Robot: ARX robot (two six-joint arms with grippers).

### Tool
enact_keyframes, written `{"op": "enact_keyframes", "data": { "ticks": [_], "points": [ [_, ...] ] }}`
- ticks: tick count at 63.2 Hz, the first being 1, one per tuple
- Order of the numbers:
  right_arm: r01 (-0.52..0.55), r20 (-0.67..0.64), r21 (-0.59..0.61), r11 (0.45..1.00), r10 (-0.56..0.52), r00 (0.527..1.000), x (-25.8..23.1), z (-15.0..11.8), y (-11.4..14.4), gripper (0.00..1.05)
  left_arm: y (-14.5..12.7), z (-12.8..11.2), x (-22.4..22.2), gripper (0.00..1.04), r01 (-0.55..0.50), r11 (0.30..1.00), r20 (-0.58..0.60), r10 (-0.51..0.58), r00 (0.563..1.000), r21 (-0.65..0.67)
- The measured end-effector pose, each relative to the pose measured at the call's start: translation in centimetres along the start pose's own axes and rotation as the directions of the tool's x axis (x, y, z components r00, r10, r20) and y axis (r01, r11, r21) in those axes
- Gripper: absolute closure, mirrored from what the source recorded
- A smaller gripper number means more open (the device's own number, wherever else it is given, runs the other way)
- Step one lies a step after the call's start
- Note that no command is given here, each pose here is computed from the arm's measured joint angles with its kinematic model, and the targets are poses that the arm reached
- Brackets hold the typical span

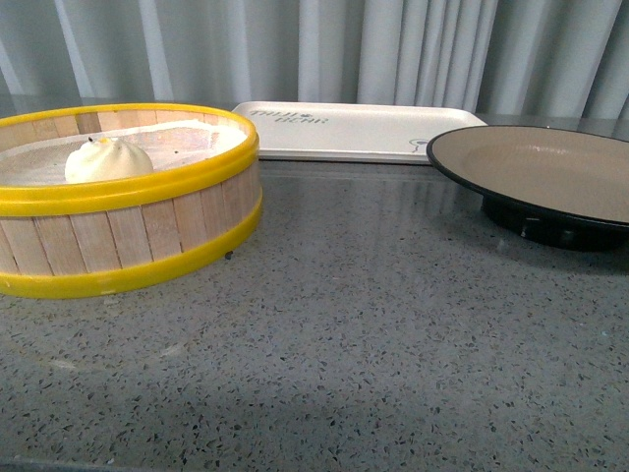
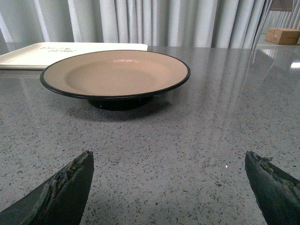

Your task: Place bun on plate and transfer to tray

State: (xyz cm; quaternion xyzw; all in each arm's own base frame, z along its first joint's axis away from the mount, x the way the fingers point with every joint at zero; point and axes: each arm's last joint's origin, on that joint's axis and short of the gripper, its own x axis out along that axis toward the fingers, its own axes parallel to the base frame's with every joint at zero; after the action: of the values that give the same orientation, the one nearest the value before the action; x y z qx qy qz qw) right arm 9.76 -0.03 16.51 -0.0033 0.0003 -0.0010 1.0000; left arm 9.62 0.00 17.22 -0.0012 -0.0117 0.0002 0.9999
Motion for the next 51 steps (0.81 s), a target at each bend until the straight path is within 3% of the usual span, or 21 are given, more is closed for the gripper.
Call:
{"op": "enact_keyframes", "data": {
  "ticks": [50,51],
  "points": [
    [0.000,-0.001,0.000,1.000,0.000,1.000,0.00,-0.02,0.00,0.08,0.00,0.00,0.00,0.07,0.000,1.000,0.000,0.000,1.000,0.000],
    [0.000,0.000,0.000,1.000,0.000,1.000,0.00,0.00,0.00,0.08,0.00,-0.18,0.09,0.07,0.031,1.000,-0.056,-0.031,0.998,0.000]
  ]
}}
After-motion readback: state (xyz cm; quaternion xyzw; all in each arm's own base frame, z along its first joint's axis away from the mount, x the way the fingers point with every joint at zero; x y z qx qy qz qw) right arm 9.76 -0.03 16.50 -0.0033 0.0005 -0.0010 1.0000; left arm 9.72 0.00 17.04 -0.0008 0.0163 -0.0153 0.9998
